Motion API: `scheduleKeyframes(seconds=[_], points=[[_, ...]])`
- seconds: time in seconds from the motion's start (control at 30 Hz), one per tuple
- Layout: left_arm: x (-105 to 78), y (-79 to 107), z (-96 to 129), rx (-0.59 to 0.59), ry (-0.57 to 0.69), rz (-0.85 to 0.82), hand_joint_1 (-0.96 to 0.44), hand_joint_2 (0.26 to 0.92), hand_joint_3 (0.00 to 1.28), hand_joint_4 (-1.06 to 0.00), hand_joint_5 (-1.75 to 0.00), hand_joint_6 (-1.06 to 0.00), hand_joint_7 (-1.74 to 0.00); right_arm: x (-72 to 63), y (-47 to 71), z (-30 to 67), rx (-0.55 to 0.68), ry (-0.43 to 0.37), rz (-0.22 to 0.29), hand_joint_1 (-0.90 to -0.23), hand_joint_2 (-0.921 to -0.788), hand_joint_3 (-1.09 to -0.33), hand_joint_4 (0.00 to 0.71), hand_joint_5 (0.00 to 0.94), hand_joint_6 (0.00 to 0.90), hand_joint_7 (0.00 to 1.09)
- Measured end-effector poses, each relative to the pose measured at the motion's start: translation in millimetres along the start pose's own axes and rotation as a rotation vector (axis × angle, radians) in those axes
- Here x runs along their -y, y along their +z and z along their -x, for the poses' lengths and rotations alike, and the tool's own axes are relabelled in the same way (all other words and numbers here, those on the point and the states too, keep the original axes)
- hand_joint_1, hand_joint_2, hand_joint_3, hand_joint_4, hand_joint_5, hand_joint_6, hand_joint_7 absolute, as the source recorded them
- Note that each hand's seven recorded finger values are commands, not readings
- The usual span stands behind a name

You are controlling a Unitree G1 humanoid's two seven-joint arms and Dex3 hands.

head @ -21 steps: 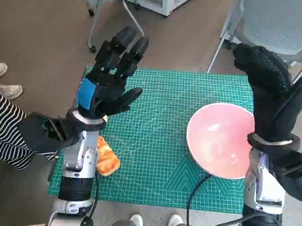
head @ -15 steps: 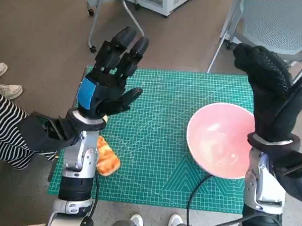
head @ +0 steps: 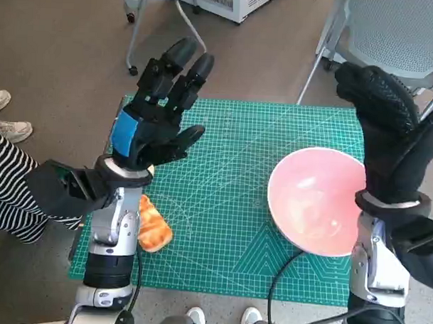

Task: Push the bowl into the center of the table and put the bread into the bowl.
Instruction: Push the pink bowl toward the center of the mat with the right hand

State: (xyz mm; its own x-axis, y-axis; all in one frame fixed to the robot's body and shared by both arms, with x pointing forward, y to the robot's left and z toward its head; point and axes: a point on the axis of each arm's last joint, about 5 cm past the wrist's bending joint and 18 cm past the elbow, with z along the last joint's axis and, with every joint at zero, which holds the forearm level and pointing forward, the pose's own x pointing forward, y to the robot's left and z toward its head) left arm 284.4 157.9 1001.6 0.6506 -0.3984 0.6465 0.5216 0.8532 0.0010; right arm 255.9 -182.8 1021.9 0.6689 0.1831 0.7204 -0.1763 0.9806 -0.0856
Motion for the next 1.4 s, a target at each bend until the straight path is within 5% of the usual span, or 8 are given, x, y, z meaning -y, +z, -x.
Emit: scheduleKeyframes(seconds=[0.6, 0.83, 1.17, 1.4], points=[[0.0, 0.0, 0, 0.0, 0.0, 0.0, -0.45, 0.921, 0.34, -0.11, -0.06, 0.0, -0.43, 1.9, 0.0, 0.3, -0.003, -0.002, 0.006, -0.684, -0.921, -0.683, 0.139, 0.002, 0.01, 0.59], [0.0, -0.3, 0, 0.001, 0.003, 0.002, -0.45, 0.921, 0.34, -0.11, -0.06, 0.0, -0.43, 22.7, 0.8, 4.6, -0.001, -0.028, 0.03, -0.674, -0.921, -0.695, 0.126, 0.0, 0.001, 0.57], [-3.0, -3.1, 3, 0.001, 0.019, -0.009, -0.46, 0.921, 0.35, -0.12, -0.06, 0.0, -0.44, 77.9, -13.0, 33.5, -0.092, -0.277, 0.249, -0.673, -0.921, -0.742, 0.111, 0.0, -0.001, 0.51], [-3.0, -3.9, 3, 0.003, 0.022, -0.012, -0.46, 0.921, 0.35, -0.12, -0.06, 0.0, -0.44, 98.0, -32.4, 61.9, -0.212, -0.442, 0.288, -0.635, -0.921, -0.807, 0.082, 0.0, -0.001, 0.46]])
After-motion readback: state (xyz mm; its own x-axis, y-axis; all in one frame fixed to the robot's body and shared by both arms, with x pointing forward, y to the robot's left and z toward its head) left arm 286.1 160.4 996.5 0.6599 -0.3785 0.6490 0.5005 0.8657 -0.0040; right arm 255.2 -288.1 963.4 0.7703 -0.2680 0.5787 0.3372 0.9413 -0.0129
